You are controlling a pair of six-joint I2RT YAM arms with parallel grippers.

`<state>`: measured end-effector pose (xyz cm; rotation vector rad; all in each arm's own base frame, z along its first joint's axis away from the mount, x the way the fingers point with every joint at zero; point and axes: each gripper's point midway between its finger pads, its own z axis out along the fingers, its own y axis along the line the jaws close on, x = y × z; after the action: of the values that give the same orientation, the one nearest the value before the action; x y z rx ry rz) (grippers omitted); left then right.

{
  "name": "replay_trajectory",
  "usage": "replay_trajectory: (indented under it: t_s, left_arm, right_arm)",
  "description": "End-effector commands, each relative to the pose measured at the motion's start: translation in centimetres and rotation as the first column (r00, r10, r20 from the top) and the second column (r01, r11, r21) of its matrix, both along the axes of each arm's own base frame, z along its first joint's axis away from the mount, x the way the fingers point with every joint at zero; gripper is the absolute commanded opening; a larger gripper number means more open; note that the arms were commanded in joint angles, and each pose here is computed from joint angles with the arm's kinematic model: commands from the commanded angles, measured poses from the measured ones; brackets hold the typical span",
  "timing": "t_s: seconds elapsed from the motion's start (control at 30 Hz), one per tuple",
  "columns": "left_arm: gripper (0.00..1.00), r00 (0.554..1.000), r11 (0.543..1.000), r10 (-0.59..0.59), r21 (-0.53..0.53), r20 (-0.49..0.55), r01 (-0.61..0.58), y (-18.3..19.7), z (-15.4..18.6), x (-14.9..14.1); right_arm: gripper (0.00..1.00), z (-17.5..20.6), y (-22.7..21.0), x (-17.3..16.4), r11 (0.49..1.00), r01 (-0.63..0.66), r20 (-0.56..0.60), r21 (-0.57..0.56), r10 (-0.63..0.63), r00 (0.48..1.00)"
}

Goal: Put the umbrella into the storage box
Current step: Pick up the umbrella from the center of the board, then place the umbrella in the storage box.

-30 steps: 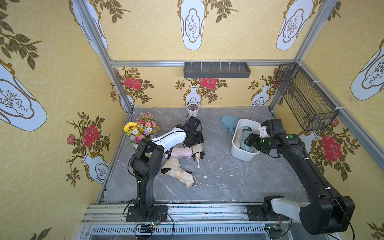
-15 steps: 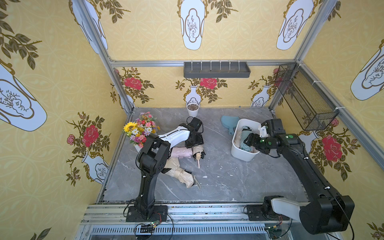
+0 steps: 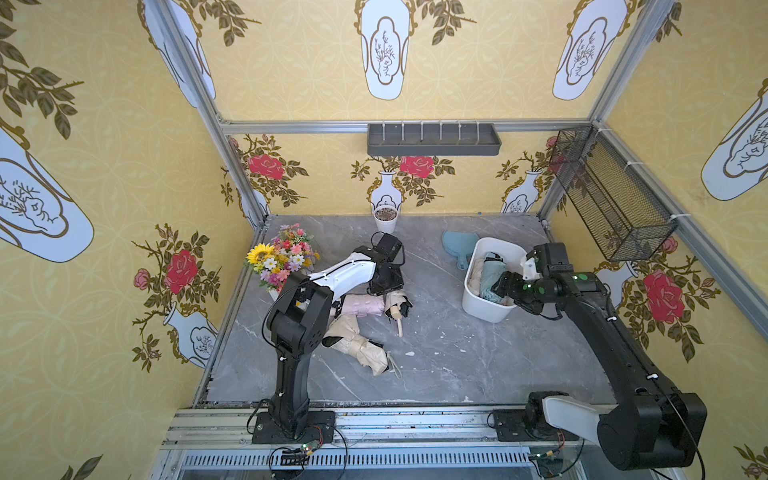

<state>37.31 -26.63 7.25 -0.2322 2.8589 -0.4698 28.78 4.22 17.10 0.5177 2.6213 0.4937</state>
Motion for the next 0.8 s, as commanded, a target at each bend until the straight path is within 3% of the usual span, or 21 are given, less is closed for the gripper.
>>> replay_trajectory:
  t_s: [0.0,0.37,0.57,0.77]
  left_arm:
    - [0.24,0.999,0.998,-0.015,-0.058,0.036,0.017,-1.3,2.8,-0.5]
    - [0.16,0.971,0.96,-0.137,-0.216,0.193,0.179,-8.5,13.0,-2.6]
    - [0.15,0.905,0.862,-0.254,-0.345,0.342,0.372,-14.8,18.9,-3.6]
    - [0.14,0.825,0.766,-0.341,-0.376,0.45,0.521,-19.4,20.9,-3.9]
  right_arm:
    - [0.79,0.0,-0.7,-0.5,0.999,0.037,-0.012,0.026,-0.037,0.999]
    - [0.79,0.0,-3.6,-1.8,0.981,0.15,-0.04,0.12,-0.146,0.988]
    - [0.79,0.3,-4.3,-2.0,0.972,0.185,-0.033,0.143,-0.183,0.983]
    - [0.79,0.8,-4.4,-1.9,0.963,0.209,-0.011,0.173,-0.21,0.978]
